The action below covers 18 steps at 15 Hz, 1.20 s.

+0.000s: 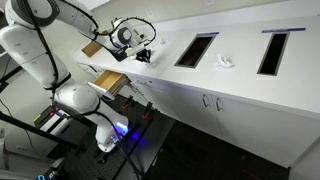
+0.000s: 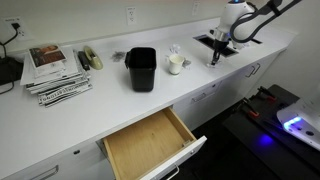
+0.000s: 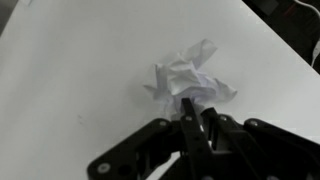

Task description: Open the second drawer from the right then put the white paper in the open drawer

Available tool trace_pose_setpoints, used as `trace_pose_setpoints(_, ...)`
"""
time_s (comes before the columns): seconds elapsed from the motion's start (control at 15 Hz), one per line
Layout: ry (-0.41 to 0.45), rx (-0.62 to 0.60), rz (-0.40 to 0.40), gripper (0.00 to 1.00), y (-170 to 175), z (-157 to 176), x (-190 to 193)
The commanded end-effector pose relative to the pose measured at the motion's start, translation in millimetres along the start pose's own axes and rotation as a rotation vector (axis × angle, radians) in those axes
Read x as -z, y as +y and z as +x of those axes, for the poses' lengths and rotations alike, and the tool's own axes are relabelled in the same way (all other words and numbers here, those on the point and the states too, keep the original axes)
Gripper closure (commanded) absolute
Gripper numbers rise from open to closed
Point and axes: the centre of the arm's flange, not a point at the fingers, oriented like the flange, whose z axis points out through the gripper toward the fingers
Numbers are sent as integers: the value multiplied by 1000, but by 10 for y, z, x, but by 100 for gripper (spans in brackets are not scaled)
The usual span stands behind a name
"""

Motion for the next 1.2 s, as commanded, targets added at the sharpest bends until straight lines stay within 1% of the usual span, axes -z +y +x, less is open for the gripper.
trace_pose_setpoints(0.0,18,-14,-22,100,-42,-24,94)
trace_pose_setpoints(0.07,18,-13,-21,100,-68,-44,130)
trace_pose_setpoints(0.2,19,-5,-16,100,-222,-149,323)
trace_pose_setpoints(0.4,9,13,-37,100,-534,-335,729)
trace_pose_setpoints(0.6,-19,62,-55,100,-880,-484,1173)
trace_pose_setpoints(0.8,-40,150,-45,100,-1313,-534,1636)
trace_pose_setpoints(0.87,-40,183,-34,100,-1483,-478,1744)
trace_pose_setpoints(1.13,-15,373,32,100,-2274,-267,1998)
